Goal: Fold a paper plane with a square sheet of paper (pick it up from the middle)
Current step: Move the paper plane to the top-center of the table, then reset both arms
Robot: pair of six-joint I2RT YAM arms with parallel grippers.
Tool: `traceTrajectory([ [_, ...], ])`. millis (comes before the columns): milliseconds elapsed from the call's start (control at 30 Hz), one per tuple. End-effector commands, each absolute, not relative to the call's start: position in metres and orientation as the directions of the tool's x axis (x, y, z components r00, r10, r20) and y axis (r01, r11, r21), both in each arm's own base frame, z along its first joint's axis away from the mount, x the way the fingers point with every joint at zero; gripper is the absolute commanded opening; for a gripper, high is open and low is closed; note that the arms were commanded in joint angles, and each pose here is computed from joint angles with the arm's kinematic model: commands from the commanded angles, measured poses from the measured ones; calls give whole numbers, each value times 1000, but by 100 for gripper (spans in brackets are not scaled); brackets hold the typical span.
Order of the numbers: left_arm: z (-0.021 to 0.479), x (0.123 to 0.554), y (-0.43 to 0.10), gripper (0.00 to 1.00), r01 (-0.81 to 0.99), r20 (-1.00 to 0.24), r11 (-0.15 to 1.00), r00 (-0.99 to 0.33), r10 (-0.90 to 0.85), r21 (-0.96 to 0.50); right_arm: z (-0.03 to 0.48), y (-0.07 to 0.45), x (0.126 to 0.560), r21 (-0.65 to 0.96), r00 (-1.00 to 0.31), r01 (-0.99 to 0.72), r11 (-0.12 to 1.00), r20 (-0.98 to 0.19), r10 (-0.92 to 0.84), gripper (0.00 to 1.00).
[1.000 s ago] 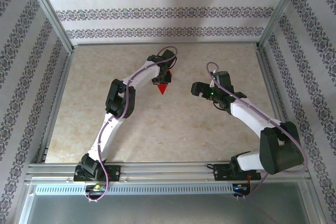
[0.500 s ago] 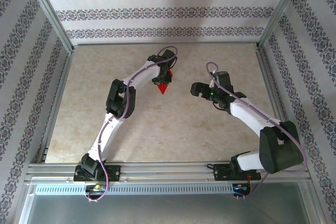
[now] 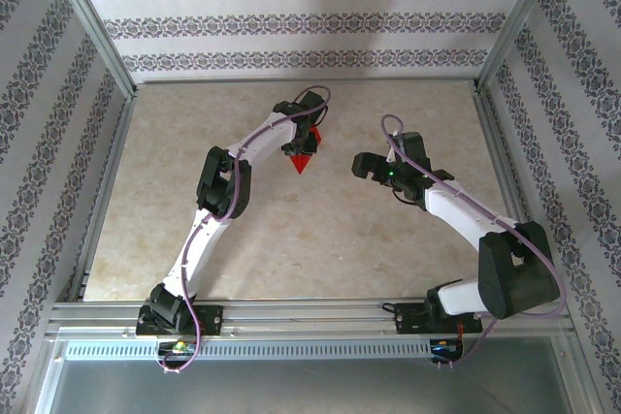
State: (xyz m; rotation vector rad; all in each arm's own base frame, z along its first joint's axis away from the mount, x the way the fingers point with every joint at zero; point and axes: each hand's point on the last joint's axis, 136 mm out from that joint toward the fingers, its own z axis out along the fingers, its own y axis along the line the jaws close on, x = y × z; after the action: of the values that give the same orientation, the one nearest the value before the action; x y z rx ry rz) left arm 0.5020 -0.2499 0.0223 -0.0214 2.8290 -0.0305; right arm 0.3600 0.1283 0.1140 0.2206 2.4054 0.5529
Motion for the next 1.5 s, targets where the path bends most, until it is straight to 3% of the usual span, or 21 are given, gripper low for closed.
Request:
traceTrajectory([
  [0, -20, 478, -236, 29, 28, -181, 998, -983, 39, 64, 114, 128, 363, 457, -776, 26, 889, -552, 307, 98],
  [367, 52, 509, -247, 33, -57, -345, 998, -937, -59, -17, 123, 132, 372, 484, -764, 31, 875, -553, 333, 98],
  [833, 124, 507, -250, 43, -58, -427, 993, -899, -96, -102, 134, 130, 374, 489, -746, 24, 872, -572, 341, 98],
  [1033, 187, 502, -242, 48, -47, -541, 987, -832, -125, -154, 159, 119, 380, 451, -697, 0, 892, -640, 323, 98],
  [1267, 248, 469, -172, 75, -136, -729, 981, -656, -195, -140, 209, 79, 386, 288, -529, 12, 958, -811, 250, 98],
  [1467, 243, 412, -70, 98, -322, -859, 940, -443, -257, -115, 212, 26, 383, 134, -408, 192, 972, -890, 204, 98],
])
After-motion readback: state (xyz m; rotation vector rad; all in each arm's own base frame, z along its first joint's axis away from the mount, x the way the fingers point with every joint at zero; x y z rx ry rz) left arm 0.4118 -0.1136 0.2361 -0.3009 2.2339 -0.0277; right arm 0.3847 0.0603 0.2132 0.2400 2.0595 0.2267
